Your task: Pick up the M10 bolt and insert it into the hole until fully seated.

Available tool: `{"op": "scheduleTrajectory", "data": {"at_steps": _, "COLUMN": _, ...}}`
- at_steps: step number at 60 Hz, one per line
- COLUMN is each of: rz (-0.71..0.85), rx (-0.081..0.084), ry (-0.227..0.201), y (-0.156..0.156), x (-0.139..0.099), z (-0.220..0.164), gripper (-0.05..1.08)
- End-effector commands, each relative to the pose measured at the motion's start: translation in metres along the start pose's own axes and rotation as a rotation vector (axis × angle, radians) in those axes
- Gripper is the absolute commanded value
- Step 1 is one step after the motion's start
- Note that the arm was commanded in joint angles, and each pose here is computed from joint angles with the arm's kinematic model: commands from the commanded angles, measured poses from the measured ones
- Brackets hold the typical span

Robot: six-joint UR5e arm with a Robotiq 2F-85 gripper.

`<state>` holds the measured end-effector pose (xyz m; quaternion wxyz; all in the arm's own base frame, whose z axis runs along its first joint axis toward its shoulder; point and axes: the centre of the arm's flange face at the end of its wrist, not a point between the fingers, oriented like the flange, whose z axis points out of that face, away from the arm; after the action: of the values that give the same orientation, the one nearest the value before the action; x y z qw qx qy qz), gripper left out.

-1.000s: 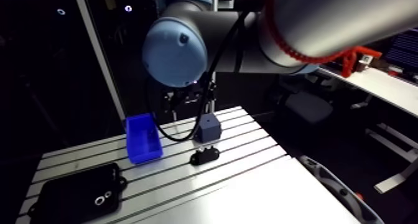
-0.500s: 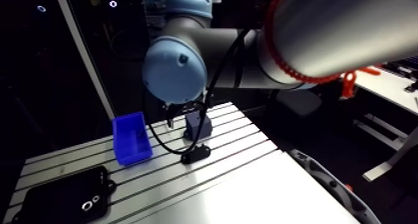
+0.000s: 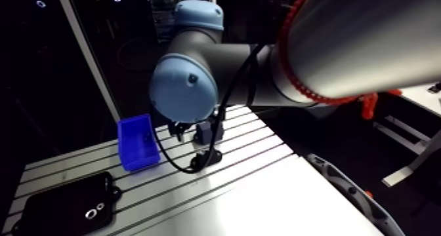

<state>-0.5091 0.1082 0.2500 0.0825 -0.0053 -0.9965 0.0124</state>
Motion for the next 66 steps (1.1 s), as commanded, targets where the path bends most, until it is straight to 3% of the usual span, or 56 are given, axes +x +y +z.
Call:
{"op": "scheduleTrajectory", "data": {"at_steps": 1, "rz": -0.001, "rx": -0.006, "ry": 0.007, "y": -0.001, "x": -0.004, "z": 0.004, "gripper": 0.02}}
{"op": "scheduleTrajectory", "data": {"at_steps": 15, "rz": -0.002, "rx": -0.015, "ry": 0.010, "y": -0.002, "x": -0.007, "z": 0.010, "gripper": 0.02}}
{"op": "scheduleTrajectory", "data": {"at_steps": 30, "rz": -0.002, "rx": -0.011, "ry": 0.003, "y": -0.002, "x": -0.009, "z": 0.019, "gripper": 0.02}}
{"op": "scheduleTrajectory", "data": {"at_steps": 47, "rz": -0.001, "rx": -0.032, "ry": 0.003, "y": 0.000, "x": -0.013, "z": 0.027, "gripper": 0.10}}
{"op": "scheduleTrajectory", "data": {"at_steps": 66, "rz": -0.001, "rx": -0.029, "ry": -0.002, "y": -0.002, "x": -0.016, "z": 0.031, "gripper": 0.18}}
